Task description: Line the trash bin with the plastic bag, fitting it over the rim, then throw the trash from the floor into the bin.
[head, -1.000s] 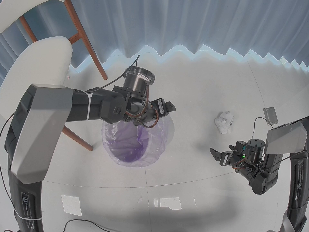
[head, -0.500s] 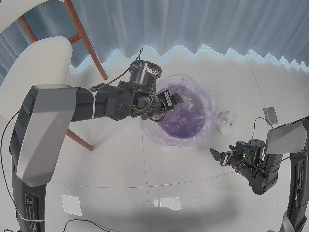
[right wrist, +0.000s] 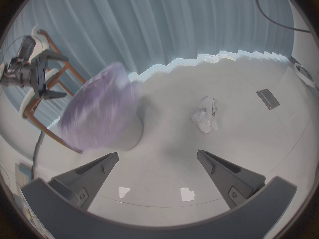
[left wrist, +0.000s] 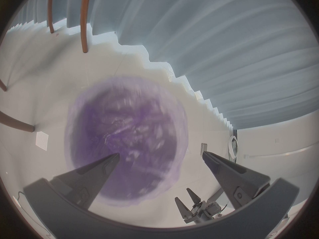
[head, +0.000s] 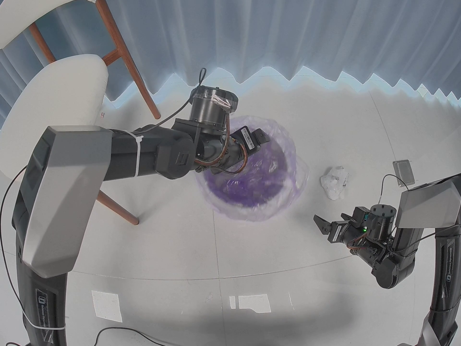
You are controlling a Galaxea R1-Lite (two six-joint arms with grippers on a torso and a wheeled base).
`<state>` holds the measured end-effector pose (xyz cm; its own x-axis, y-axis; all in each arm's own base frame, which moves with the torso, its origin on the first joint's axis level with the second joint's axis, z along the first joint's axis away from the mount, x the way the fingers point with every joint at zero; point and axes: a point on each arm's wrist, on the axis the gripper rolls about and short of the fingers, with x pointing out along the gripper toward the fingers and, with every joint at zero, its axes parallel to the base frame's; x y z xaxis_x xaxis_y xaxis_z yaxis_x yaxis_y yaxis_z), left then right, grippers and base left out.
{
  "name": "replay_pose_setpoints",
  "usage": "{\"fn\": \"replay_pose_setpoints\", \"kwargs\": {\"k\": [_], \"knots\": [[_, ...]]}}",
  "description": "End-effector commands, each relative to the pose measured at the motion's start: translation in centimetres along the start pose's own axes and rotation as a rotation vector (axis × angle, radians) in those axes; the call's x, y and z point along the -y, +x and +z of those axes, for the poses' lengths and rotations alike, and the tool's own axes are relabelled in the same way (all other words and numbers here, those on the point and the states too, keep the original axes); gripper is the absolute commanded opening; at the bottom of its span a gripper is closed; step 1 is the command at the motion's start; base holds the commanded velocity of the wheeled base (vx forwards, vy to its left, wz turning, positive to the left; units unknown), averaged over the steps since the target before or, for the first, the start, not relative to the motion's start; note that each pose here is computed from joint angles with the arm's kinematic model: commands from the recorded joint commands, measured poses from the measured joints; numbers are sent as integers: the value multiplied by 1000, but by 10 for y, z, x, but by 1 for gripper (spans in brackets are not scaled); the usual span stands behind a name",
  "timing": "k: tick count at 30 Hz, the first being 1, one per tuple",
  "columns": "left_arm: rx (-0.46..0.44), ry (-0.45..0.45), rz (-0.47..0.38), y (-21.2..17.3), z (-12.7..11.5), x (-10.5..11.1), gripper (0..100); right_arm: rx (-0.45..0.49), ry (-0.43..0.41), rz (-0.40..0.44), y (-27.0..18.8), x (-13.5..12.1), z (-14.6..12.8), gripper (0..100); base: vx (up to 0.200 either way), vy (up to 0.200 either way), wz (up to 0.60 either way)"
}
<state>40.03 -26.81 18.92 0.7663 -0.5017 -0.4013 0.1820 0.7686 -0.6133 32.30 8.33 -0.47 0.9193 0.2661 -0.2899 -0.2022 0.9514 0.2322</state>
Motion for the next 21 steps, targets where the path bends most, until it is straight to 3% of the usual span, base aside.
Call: {"fn": "replay_pose_setpoints", "kwargs": {"k": [1, 3, 4, 8, 10, 15, 16, 18, 21], "knots": [[78, -64, -23, -32, 25, 12, 100, 81, 113, 34, -7, -10, 23, 100, 0, 0, 0], [93, -87, -32, -42, 30, 15, 100, 93, 143, 36, -10, -11, 27, 100, 0, 0, 0], [128, -125, -53, -68, 44, 20, 100, 107, 191, 34, -15, -12, 32, 100, 0, 0, 0], [183, -143, -55, -116, 62, 18, 100, 147, 251, -7, -18, -13, 39, 100, 0, 0, 0], [231, -155, -28, -167, 72, 3, 100, 209, 324, -101, -14, -13, 42, 100, 0, 0, 0], [352, -196, 82, -240, 78, -47, 100, 299, 521, -130, -3, -9, 52, 100, 0, 0, 0], [357, -198, 85, -242, 78, -49, 100, 302, 524, -131, -3, -8, 53, 100, 0, 0, 0], [448, -232, 161, -277, 74, -79, 100, 318, 548, -143, -9, -3, 60, 100, 0, 0, 0], [549, -263, 224, -311, 67, -106, 100, 281, 501, -153, -9, 9, 63, 100, 0, 0, 0]]}}
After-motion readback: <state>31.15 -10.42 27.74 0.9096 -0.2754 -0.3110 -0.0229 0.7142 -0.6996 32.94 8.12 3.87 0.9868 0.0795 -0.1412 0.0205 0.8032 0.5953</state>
